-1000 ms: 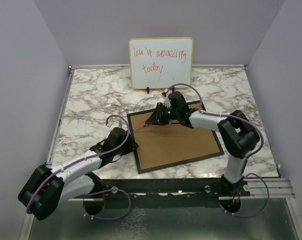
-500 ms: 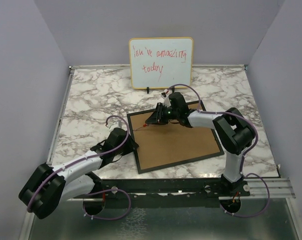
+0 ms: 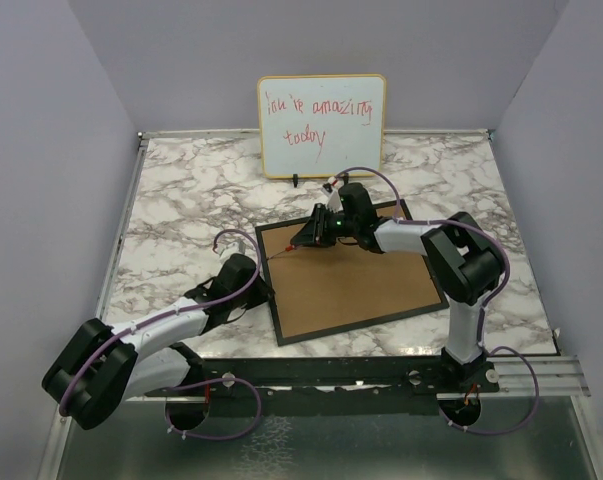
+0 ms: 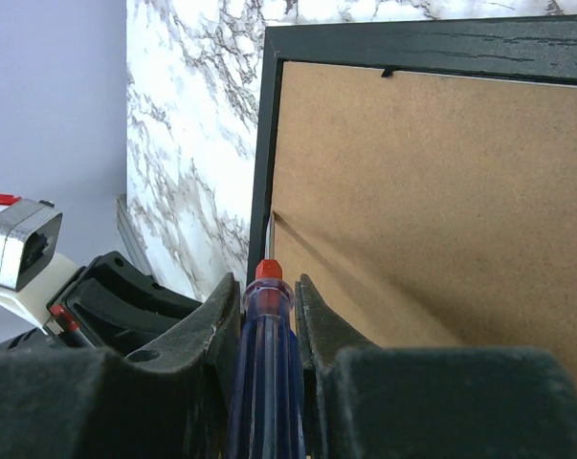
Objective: Take the photo out of the frame
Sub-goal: Release the photo frame item from the photo frame.
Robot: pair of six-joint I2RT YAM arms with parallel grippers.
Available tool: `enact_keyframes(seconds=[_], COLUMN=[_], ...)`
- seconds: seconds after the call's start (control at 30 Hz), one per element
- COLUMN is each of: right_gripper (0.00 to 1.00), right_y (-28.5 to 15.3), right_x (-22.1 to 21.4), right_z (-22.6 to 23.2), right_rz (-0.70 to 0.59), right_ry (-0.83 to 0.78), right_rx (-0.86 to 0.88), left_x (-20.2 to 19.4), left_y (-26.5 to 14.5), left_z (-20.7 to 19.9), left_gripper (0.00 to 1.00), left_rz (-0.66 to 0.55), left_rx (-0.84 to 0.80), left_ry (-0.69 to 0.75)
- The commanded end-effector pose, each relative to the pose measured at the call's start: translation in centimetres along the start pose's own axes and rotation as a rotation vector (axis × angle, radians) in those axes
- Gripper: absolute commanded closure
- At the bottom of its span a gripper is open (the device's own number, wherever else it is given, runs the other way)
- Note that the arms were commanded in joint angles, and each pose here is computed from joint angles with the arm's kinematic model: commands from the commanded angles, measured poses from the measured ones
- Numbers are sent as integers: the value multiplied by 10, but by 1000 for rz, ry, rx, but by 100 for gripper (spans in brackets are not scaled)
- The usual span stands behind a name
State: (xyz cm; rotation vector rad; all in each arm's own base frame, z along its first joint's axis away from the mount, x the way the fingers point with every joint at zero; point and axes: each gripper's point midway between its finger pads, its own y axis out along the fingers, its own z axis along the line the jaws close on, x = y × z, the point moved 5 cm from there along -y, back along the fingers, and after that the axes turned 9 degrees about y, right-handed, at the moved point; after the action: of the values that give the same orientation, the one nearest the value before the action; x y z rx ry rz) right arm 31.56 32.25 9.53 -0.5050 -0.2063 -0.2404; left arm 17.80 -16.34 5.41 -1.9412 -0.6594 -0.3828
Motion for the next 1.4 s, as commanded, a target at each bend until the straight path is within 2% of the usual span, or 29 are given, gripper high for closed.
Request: enact_keyframes(seconds=[0.0,0.47,1.07,1.37], right_gripper=[100,100,100,99], right_y=[6,-12,4,11], right_x=[-10,0,-6,-19], right_z=[-21,-24,-35,-38], right_rz=[45,-26,26,66], right_ry=[4,13,67,68], right_rx=[-30,-56,-32,-41], left_x=[-46,-43,-39,-39], left_y=[-4,-5,-4,-4], left_z=[51,50,45,42], left_gripper=[88,93,100,100], left_rz=[183,176,171,169], left_rx=[212,208,192,176], left_ry=[71,83,98,91])
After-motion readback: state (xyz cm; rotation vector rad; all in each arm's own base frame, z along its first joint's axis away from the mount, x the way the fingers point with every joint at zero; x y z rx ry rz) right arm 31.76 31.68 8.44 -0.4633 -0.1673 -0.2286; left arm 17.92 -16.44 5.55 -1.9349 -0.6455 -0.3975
